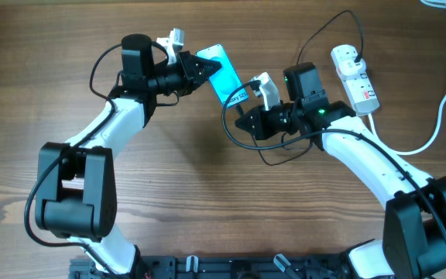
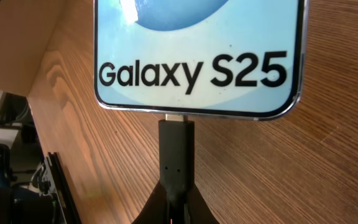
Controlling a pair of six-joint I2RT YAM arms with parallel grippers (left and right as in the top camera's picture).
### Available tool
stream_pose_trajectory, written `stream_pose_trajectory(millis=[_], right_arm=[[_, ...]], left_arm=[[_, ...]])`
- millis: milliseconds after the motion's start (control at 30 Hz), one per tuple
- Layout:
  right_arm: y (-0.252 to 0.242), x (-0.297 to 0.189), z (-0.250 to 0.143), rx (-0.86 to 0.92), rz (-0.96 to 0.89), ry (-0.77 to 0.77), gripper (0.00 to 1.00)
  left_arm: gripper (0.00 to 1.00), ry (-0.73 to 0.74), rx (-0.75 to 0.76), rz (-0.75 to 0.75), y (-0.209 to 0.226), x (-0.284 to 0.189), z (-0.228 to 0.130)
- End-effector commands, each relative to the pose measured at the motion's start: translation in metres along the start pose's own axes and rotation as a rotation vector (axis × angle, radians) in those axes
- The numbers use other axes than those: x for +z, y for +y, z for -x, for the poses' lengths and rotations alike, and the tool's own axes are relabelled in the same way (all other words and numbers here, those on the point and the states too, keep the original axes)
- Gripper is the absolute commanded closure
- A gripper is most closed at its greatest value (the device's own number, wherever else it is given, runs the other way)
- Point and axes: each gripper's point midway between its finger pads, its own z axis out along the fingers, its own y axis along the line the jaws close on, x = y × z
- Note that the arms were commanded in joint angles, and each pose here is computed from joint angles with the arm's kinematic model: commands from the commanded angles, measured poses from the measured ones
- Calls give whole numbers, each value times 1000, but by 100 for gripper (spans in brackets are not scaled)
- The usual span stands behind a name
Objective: Plug charger to phone and switch on socket
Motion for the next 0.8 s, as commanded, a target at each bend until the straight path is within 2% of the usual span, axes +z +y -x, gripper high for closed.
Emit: stream_pose_trajectory(millis=[0, 300, 767], right_arm=[[-9, -1, 6, -10, -49, -22, 96], [-7, -1, 10, 29, -43, -37, 96], [-1, -4, 27, 0, -28, -83, 95]], left_arm=[[96, 136, 76, -109, -28, 2, -25], [96, 214, 187, -122, -32, 20, -55], [96, 314, 194, -150, -35, 26, -83]])
